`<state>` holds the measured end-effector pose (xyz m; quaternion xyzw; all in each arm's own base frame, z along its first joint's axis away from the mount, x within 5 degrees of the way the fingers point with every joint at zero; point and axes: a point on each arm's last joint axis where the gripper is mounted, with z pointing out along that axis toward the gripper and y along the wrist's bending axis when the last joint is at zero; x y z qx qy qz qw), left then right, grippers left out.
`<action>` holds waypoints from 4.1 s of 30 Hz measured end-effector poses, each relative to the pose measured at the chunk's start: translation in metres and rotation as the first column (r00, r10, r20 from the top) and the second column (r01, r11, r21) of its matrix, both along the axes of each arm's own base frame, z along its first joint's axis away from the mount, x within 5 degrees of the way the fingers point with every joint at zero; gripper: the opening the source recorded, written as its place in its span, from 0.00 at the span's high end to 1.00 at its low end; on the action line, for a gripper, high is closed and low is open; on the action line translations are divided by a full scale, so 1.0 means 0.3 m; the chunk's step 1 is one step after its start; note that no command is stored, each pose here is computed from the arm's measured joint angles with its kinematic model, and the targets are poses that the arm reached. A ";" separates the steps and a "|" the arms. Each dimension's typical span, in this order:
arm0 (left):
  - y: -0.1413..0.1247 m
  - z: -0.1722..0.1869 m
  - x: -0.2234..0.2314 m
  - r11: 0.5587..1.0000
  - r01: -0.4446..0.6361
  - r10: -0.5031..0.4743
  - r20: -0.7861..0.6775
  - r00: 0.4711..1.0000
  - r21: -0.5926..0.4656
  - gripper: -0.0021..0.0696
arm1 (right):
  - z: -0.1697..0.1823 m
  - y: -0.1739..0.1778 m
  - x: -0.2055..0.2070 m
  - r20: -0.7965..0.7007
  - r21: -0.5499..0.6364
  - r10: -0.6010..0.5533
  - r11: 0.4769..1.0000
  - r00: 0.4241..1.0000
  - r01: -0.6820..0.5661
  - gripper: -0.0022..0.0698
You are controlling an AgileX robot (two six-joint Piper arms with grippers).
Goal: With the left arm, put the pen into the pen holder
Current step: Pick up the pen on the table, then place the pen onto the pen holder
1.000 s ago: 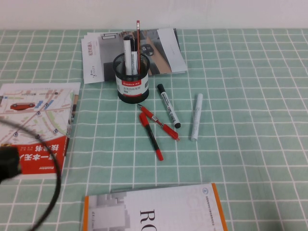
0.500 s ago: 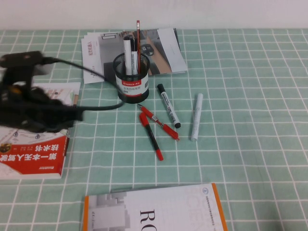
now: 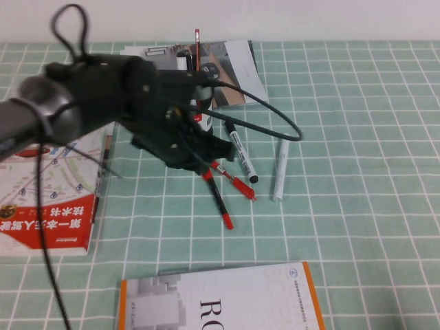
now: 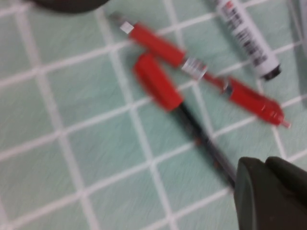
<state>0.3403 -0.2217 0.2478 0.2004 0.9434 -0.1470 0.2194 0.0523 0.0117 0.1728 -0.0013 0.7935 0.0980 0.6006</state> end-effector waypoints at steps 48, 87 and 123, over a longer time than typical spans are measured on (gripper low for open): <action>-0.157 -0.228 0.104 0.969 -0.062 0.104 -0.170 0.980 0.239 0.73 | 0.000 0.000 0.000 0.000 0.000 0.000 1.000 1.000 0.000 1.00; 0.006 0.105 -0.088 0.929 0.199 0.122 0.764 0.634 -0.313 0.89 | 0.000 0.000 0.000 0.000 0.000 0.000 1.000 1.000 0.000 1.00; 0.105 -0.145 0.242 0.924 -0.011 0.312 0.737 0.600 -0.382 0.89 | 0.000 0.000 0.000 0.000 0.000 0.000 1.000 1.000 0.000 1.00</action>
